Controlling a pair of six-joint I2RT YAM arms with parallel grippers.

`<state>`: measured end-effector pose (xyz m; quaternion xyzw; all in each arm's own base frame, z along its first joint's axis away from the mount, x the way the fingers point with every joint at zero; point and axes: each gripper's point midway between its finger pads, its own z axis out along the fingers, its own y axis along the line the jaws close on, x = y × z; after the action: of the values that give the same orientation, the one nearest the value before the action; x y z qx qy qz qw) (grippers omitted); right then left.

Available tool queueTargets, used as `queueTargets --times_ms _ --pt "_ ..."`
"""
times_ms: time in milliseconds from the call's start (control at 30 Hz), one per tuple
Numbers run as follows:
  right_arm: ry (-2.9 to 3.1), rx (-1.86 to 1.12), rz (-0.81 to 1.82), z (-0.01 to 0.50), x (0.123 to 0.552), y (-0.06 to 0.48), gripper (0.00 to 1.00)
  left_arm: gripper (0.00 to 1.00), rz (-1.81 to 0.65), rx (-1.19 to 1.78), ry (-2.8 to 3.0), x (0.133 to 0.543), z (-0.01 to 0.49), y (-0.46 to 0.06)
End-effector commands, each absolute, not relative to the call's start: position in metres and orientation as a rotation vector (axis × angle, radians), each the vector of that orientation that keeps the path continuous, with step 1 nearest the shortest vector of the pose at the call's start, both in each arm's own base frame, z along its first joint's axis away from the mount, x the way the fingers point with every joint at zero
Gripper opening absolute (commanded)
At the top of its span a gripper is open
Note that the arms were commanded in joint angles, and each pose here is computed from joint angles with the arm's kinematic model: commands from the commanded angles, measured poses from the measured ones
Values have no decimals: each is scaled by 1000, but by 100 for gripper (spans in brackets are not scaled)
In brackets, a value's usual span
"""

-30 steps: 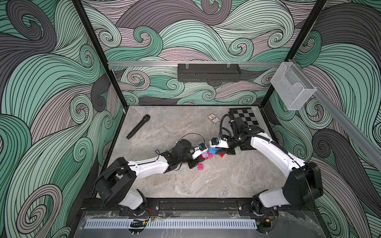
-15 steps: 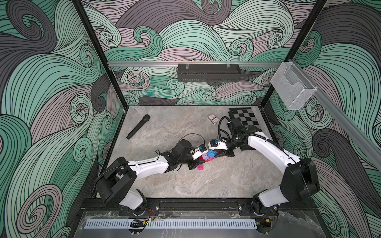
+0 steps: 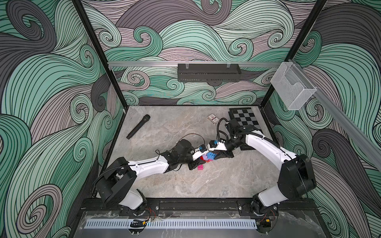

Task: Assemble the letter p with lego
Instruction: Assemble the lego brick with the lego brick.

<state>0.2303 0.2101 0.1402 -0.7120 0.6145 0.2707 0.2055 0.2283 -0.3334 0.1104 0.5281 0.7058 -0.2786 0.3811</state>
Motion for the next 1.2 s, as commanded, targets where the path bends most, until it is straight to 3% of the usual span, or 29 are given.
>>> queueTargets --times_ms 0,1167 --pt "1638 -1990 817 150 227 218 0 0 -734 1352 1751 233 123 -341" --pt "1662 -1990 841 142 233 221 0 0 -743 1360 1751 231 122 -341"
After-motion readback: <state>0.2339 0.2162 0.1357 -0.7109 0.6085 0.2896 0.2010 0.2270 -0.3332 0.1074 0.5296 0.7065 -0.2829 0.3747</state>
